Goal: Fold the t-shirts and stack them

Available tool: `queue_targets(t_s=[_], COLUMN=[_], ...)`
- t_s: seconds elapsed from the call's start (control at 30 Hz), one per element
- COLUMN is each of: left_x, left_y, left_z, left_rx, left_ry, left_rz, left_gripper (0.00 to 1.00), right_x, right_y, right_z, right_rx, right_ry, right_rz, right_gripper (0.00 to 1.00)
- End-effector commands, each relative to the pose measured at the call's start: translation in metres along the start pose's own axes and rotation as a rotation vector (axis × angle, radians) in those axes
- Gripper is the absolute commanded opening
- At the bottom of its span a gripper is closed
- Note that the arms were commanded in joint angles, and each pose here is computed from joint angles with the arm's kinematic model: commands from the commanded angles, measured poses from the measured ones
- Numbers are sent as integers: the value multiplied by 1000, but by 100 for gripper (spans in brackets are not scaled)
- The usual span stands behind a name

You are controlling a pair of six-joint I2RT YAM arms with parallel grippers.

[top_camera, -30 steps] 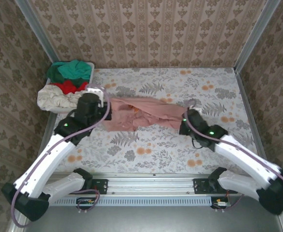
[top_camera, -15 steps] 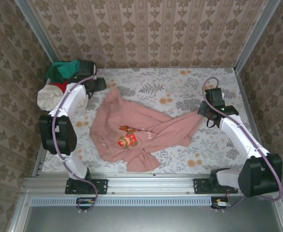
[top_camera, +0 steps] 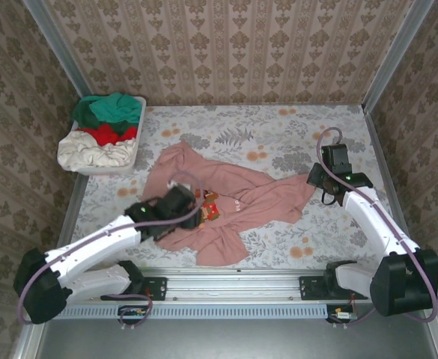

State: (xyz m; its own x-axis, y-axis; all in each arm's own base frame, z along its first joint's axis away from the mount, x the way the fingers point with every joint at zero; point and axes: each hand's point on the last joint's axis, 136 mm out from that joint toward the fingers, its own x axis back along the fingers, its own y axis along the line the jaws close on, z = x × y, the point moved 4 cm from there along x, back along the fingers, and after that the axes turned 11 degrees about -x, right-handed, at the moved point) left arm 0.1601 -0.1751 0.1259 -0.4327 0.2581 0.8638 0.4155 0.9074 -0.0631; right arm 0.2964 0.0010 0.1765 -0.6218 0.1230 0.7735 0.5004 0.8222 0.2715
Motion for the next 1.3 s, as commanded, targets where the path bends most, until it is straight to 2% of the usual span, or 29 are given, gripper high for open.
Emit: queue_targets(t_s=[0.0,0.13,0.27,0.47,0.63,0.83,1.03,1.17,1.27], left_x=[-12,-16,-25,-31,-31,-6,-20,-28,-33], left_y=[-1,-18,-31,-52,-55,-54,-64,-58,-62], left_z=[59,85,96,92,90,77,89,99,101], left_rx=[154,170,189,186,177,148,147,155,155], left_ry=[138,149,149,145,150,97,141,172,167], left_rz=[-75,-40,16,80,48,19,46,12,39], left_gripper=[57,59,54,50,45,46,47,47,41], right_x=[4,4,4,4,5,8,13,16,18], right_y=[-7,-15,-16,-19,-20,-21,-22,-23,-21], right_z=[4,6,9,15,17,18,19,19,18], right_rx=[6,-6,-16,-18,-22,-28,-31,-35,-38], right_ry=[-3,3,15,27,34,33,30,22,19], right_rz=[2,21,3,-6,-22,-29,-42,-51,-63], right_gripper=[0,0,0,0,0,0,0,0,0])
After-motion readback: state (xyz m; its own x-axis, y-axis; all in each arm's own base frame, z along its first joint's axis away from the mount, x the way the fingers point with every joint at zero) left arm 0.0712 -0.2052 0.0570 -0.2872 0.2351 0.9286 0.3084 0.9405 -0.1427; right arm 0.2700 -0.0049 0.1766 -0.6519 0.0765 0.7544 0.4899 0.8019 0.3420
